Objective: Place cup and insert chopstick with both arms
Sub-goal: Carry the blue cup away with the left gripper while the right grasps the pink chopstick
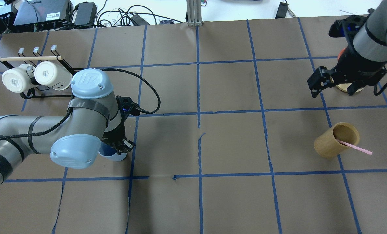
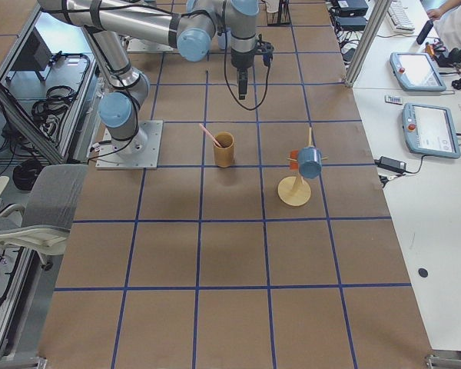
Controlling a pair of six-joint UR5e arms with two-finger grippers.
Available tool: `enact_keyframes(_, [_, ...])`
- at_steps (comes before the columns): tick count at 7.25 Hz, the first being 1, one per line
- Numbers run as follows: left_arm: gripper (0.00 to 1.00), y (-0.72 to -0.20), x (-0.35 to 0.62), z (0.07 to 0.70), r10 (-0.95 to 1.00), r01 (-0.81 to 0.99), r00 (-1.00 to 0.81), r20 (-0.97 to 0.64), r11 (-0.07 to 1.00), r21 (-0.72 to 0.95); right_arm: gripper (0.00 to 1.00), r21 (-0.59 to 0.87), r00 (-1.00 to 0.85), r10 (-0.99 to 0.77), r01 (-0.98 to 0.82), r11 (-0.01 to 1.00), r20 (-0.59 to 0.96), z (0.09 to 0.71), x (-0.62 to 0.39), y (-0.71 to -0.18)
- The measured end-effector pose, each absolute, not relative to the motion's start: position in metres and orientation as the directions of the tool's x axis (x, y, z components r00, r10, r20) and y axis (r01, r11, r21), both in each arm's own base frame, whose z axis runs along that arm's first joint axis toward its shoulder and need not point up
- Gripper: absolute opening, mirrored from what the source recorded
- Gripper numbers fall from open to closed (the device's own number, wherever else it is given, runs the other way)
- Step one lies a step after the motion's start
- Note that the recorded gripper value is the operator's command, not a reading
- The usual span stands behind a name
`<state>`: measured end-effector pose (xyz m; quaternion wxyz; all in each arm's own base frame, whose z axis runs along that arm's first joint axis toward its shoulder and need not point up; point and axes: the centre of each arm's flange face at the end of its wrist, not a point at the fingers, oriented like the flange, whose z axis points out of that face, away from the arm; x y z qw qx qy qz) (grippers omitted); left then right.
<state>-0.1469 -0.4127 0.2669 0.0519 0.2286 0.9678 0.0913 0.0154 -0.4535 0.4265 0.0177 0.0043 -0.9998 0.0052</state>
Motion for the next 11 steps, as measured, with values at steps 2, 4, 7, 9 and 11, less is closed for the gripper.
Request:
enact_keyframes(2, [0.00,-0.435,-0.153,0.292,0.385,0.376,-0.921,-0.051,0.917,0.129,1.00,0.029,-0.998,0.002,0.003,1.000,0.063,0.409,-0.019,-0.438])
enact_keyframes(4, [0.00,-0.477,-0.171,0.307,0.225,0.224,-0.974,0.005,0.972,0.065,1.00,0.111,-0.997,0.046,0.053,0.992,0.064,0.375,-0.047,-0.420])
enact_keyframes(7, [0.00,-0.566,-0.227,0.302,-0.028,-0.027,-0.998,0.056,1.000,0.014,0.79,0.242,-0.995,0.073,0.087,0.966,0.065,0.339,-0.064,-0.388])
enact_keyframes(9, [0.00,-0.634,-0.281,0.298,-0.135,-0.136,-0.987,0.087,0.991,-0.002,0.52,0.288,-0.996,0.070,0.083,0.954,0.055,0.333,-0.063,-0.381])
enact_keyframes(11, [0.00,-0.665,-0.332,0.285,-0.192,-0.191,-0.980,0.046,0.981,0.020,0.31,0.299,-0.996,0.068,0.080,0.951,0.050,0.333,-0.063,-0.380])
